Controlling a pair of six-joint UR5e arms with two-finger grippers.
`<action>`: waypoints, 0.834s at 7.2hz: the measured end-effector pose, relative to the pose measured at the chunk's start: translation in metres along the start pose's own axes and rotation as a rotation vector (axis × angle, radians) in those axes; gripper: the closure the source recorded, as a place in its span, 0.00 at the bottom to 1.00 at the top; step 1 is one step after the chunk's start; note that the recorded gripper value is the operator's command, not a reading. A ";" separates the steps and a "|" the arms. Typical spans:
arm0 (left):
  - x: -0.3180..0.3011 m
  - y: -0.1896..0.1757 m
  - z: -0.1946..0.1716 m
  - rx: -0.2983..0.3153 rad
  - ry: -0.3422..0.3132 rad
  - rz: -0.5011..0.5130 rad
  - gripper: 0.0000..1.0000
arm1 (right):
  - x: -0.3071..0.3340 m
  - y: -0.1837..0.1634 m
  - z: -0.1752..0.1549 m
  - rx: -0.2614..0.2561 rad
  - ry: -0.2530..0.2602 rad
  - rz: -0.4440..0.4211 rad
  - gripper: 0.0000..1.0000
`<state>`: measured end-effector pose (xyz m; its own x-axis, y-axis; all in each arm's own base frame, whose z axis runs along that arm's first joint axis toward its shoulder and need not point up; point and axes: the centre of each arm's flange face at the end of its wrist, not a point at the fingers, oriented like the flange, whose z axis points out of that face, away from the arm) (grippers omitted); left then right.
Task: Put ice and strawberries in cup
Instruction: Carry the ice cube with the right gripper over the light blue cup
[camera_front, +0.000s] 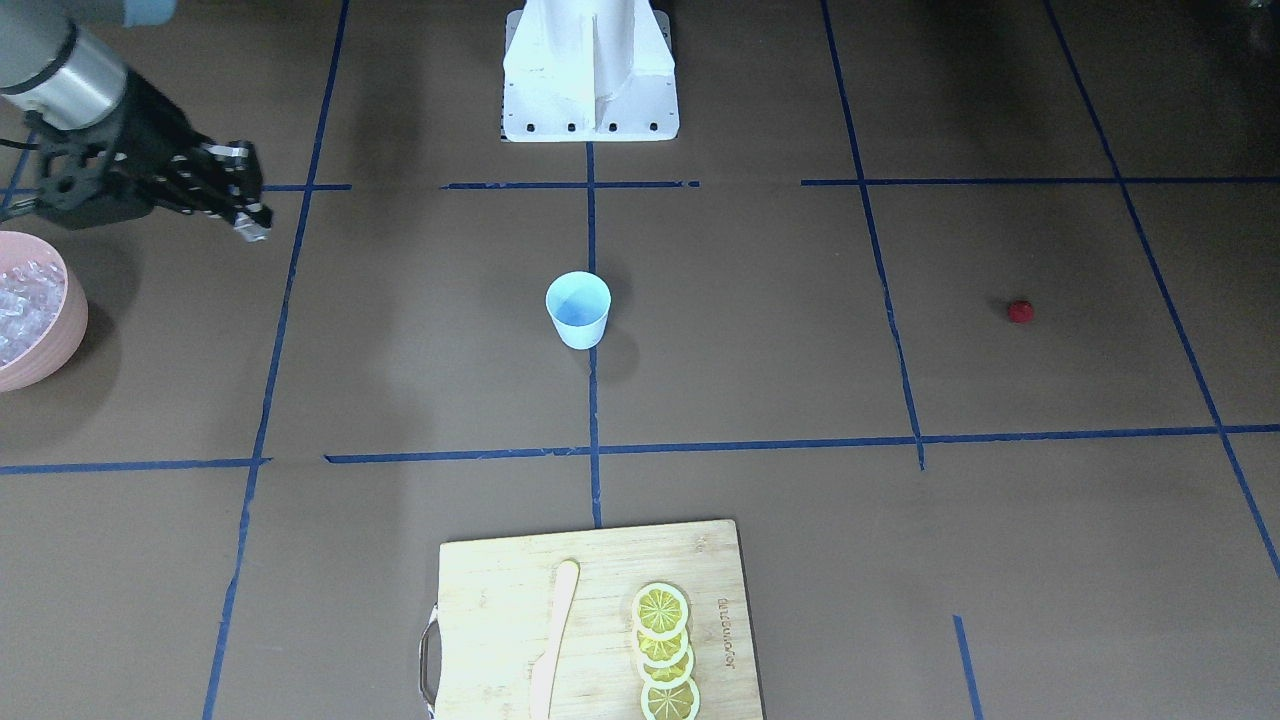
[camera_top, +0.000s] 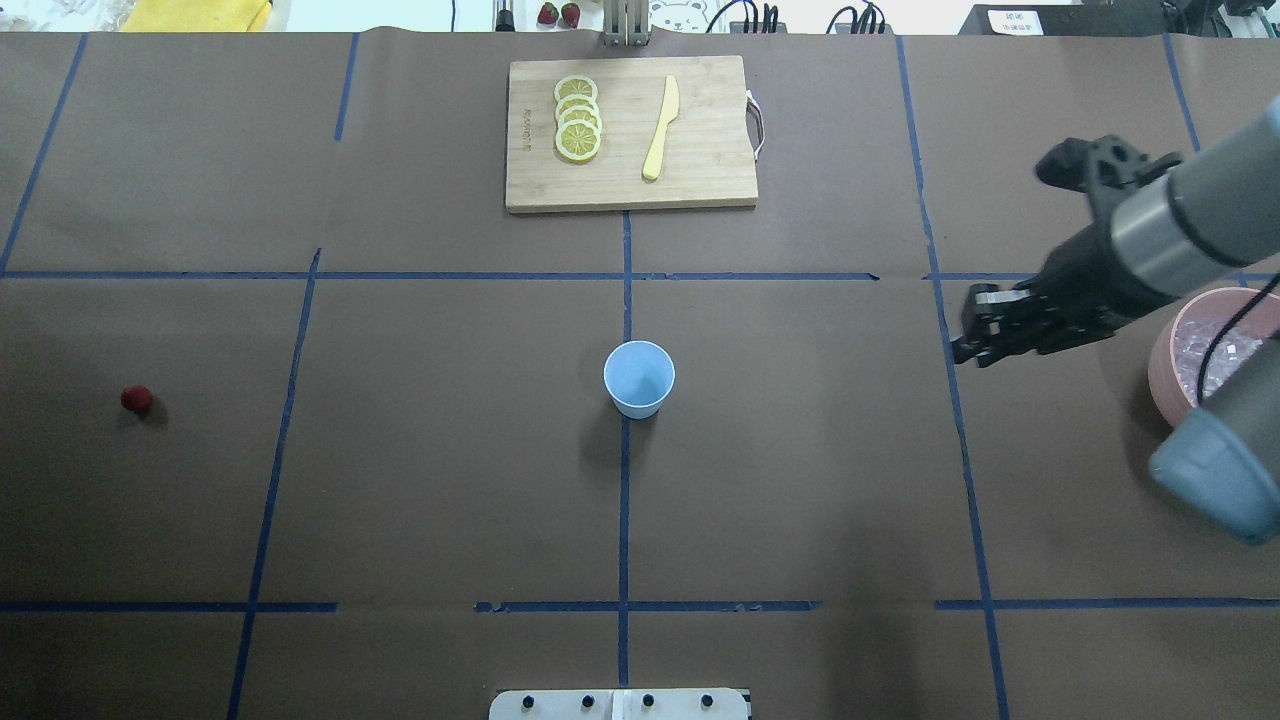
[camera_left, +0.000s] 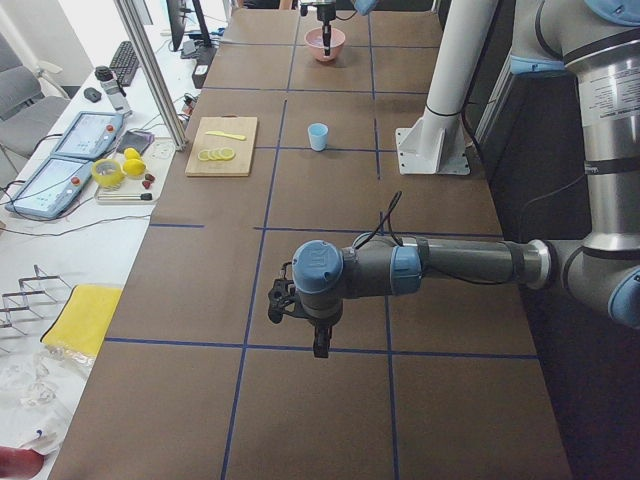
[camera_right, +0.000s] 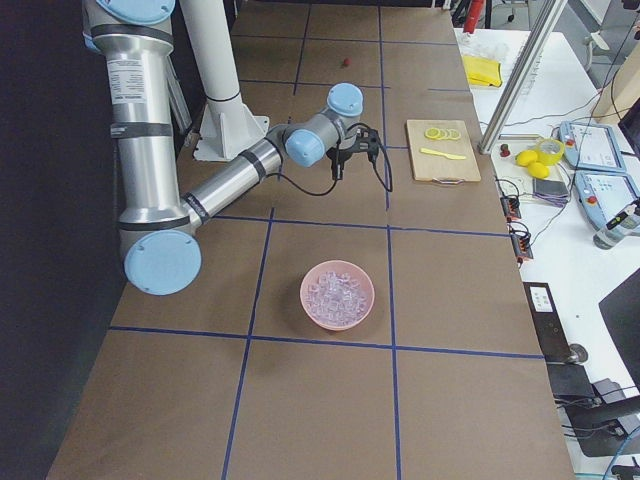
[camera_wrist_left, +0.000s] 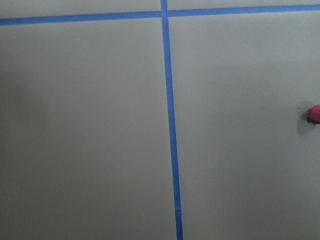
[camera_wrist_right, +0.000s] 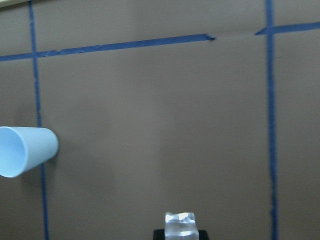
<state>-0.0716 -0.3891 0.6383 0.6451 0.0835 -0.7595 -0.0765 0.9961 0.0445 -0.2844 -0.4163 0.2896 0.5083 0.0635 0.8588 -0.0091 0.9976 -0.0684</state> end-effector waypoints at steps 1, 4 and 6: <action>0.000 0.000 0.000 0.001 -0.001 -0.002 0.00 | -0.060 0.012 0.027 0.003 -0.015 0.056 0.97; 0.000 0.000 0.000 0.001 -0.001 -0.004 0.00 | -0.172 0.007 0.098 0.033 -0.007 0.170 0.97; 0.000 0.000 0.000 0.002 -0.001 -0.003 0.00 | -0.214 -0.004 0.128 0.056 0.016 0.210 0.96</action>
<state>-0.0716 -0.3894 0.6381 0.6462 0.0810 -0.7589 -0.0736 0.9963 0.0437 -0.5034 -0.4310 0.1713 0.5041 0.2701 0.8203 -0.1638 0.9625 -0.2162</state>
